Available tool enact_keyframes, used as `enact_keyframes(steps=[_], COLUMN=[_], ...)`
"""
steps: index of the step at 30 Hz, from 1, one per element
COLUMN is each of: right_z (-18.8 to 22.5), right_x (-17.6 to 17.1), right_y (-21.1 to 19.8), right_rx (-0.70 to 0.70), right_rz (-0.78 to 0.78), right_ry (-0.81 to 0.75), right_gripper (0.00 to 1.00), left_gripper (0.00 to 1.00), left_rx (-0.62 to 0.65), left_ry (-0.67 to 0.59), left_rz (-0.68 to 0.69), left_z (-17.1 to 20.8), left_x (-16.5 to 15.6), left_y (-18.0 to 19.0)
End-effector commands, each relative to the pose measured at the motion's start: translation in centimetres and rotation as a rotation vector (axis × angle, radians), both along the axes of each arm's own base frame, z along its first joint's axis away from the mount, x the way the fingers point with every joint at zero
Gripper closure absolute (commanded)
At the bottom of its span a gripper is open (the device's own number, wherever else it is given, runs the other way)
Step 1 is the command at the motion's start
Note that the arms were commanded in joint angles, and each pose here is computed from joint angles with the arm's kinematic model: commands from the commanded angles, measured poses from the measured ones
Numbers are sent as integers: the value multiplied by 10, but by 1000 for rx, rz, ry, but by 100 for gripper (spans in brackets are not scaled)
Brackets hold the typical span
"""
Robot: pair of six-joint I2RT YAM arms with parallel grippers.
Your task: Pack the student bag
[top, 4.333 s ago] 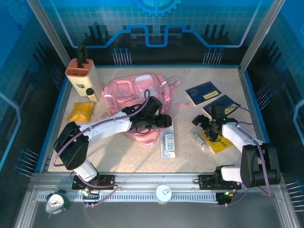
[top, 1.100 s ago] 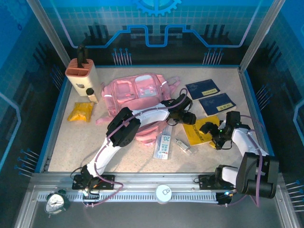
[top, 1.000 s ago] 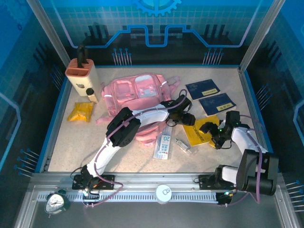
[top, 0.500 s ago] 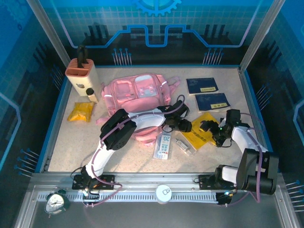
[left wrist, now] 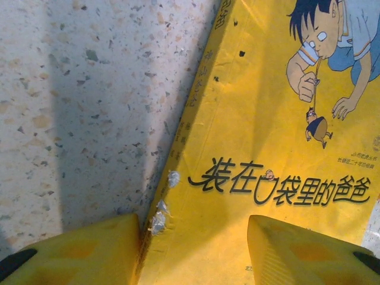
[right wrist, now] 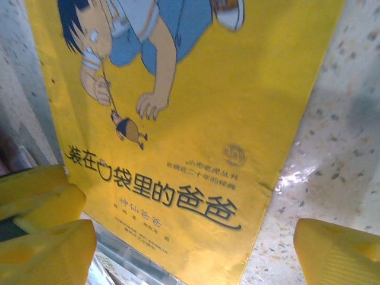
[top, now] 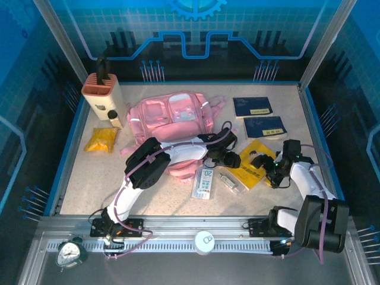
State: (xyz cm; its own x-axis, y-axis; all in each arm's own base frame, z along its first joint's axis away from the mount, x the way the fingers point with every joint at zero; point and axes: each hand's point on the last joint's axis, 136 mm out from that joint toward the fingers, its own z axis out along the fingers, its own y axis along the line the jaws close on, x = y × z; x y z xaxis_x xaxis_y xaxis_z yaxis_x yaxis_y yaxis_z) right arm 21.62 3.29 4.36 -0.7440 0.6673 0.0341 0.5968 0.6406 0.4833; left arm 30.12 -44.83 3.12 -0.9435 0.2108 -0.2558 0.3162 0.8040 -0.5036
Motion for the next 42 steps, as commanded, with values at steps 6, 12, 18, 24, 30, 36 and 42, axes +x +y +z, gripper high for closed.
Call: enact_keyframes(steps=[6,12,18,24,30,36,42], right_z=[-4,12,28,35,39,43,36], right_x=[-1,5,4,6,5,4,0], right_y=[17,16,13,11,10,9,5], right_rx=[71,65,64,104,116,123,114], right_rz=[10,20,16,-12,-33,-68,-94], right_ry=[5,-49,-93,-127,-130,-136,-115], right_gripper=[19,21,26,36,45,53,64], left_gripper=[49,49,49,49,49,49,49], left_rx=[-35,-25,-22,-26,-22,-18,-37], left_ry=[73,73,77,77,76,77,77], left_rz=[-27,-38,-40,-46,-47,-48,-56], left_z=[7,5,2,4,2,0,7], left_x=[-17,-19,-19,-19,-19,-20,-20], left_y=[-9,-7,-8,-8,-8,-7,-10])
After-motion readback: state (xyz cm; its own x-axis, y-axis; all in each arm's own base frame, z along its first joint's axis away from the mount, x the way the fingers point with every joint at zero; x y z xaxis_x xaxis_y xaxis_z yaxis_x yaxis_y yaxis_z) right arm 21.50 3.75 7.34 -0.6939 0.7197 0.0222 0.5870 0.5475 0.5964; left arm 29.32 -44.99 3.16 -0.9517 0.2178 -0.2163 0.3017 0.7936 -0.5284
